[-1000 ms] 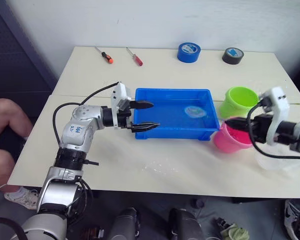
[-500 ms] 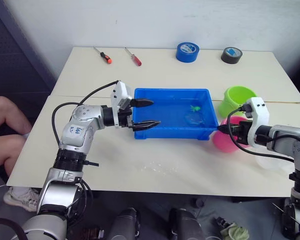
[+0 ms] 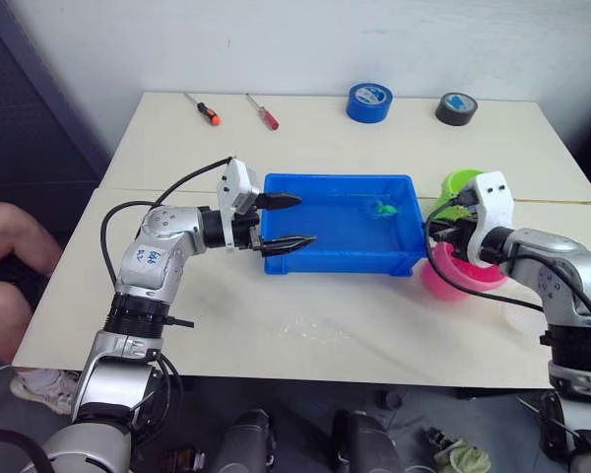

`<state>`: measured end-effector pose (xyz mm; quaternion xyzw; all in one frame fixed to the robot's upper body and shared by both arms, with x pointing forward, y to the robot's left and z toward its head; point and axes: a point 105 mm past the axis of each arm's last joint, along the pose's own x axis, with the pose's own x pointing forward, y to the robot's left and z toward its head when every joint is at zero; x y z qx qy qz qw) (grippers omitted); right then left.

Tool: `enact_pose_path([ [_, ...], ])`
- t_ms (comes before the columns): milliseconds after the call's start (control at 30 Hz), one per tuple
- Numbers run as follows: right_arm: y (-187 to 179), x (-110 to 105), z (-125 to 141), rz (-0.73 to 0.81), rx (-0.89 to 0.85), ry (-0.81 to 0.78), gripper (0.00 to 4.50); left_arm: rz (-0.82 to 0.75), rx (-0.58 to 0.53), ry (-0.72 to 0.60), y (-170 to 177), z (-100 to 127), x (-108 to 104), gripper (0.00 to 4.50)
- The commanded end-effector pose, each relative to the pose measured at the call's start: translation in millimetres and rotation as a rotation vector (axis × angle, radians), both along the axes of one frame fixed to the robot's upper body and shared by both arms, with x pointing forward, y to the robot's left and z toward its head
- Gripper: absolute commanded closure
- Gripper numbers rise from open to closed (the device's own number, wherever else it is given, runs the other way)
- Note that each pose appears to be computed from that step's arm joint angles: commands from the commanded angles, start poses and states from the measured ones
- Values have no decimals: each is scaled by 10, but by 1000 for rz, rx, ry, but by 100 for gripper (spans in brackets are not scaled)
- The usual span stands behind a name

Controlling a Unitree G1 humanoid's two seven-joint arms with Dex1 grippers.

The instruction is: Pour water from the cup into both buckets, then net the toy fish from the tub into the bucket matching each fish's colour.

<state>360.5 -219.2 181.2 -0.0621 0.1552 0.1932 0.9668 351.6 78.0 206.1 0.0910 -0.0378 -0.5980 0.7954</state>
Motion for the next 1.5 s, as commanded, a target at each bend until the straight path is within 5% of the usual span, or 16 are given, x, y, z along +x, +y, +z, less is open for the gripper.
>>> enact_pose_path([
  [33, 65, -160, 274, 68, -75, -146, 450, -10, -28, -48, -31, 135, -3, 3],
  [333, -139, -403, 684, 15, -109, -287, 450, -47, -65, -37, -144, 231, 54, 3],
  [633, -876, -464, 936, -189, -387, -326, 450, -65, -71, -54, -224, 269, 89, 3],
  [800, -1033, -388, 867, -112, -859, -363, 450, -58, -70, -54, -191, 253, 72, 3],
  [1033, -985, -259, 822, 251, -1796, -510, 450, -46, -69, -56, -147, 262, 57, 3],
  [1300, -1150, -171, 909, 238, -1805, -511, 450, -28, -67, -63, -87, 284, 72, 3],
  [1467, -1105, -177, 926, 115, -1364, -521, 450, -7, -53, -54, -20, 253, 90, 3],
  [1500, -934, -182, 951, 74, -1054, -527, 450, -1, -45, -40, 37, 215, 70, 3],
])
